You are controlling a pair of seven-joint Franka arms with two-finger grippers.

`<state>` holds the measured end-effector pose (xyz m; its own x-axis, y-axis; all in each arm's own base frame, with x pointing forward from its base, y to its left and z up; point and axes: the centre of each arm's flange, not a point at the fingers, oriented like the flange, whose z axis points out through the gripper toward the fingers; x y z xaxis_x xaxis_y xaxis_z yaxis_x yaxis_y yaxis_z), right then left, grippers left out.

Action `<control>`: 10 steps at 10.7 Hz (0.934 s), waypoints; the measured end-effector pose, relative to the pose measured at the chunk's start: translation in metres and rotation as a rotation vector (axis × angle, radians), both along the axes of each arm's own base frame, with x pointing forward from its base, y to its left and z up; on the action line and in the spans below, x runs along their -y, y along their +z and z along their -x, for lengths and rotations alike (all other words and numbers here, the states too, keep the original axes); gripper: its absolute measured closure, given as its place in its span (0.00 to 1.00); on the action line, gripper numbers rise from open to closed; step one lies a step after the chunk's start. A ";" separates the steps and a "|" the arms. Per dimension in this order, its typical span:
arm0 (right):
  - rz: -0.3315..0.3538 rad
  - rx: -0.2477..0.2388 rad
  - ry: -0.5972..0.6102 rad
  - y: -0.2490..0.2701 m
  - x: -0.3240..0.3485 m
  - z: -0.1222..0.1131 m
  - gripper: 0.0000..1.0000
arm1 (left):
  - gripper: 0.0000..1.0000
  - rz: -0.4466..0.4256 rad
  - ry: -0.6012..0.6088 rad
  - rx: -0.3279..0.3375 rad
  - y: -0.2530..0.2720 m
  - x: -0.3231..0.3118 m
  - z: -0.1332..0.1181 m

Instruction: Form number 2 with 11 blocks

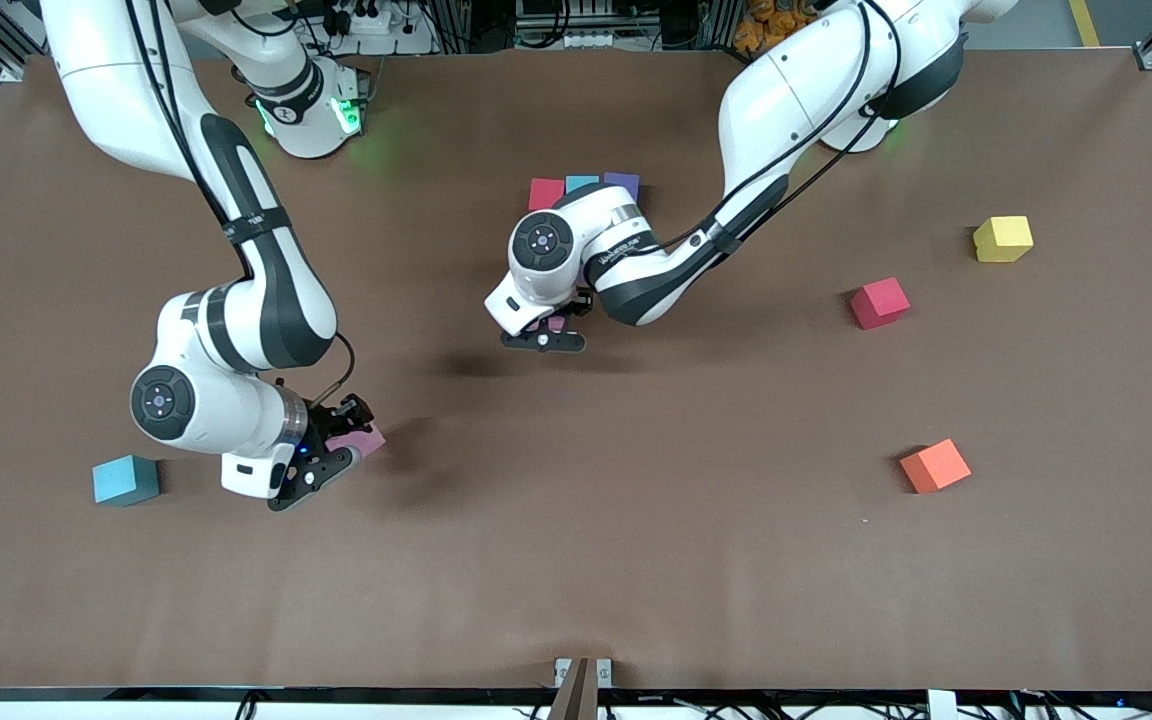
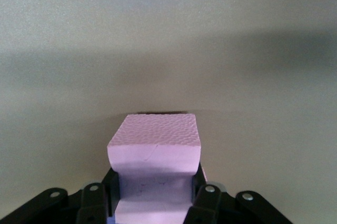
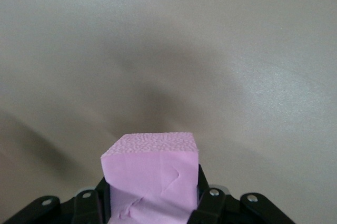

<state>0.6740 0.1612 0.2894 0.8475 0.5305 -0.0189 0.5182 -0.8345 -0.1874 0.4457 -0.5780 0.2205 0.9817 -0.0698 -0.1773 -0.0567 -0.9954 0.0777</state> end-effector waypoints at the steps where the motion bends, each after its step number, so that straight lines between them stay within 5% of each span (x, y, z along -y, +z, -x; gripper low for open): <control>1: 0.000 0.000 0.000 0.000 0.000 0.000 0.41 | 0.45 0.005 0.003 0.005 0.000 0.000 -0.001; 10: 0.001 -0.001 -0.001 -0.001 0.001 0.000 0.41 | 0.45 0.021 0.019 -0.004 -0.003 0.002 -0.001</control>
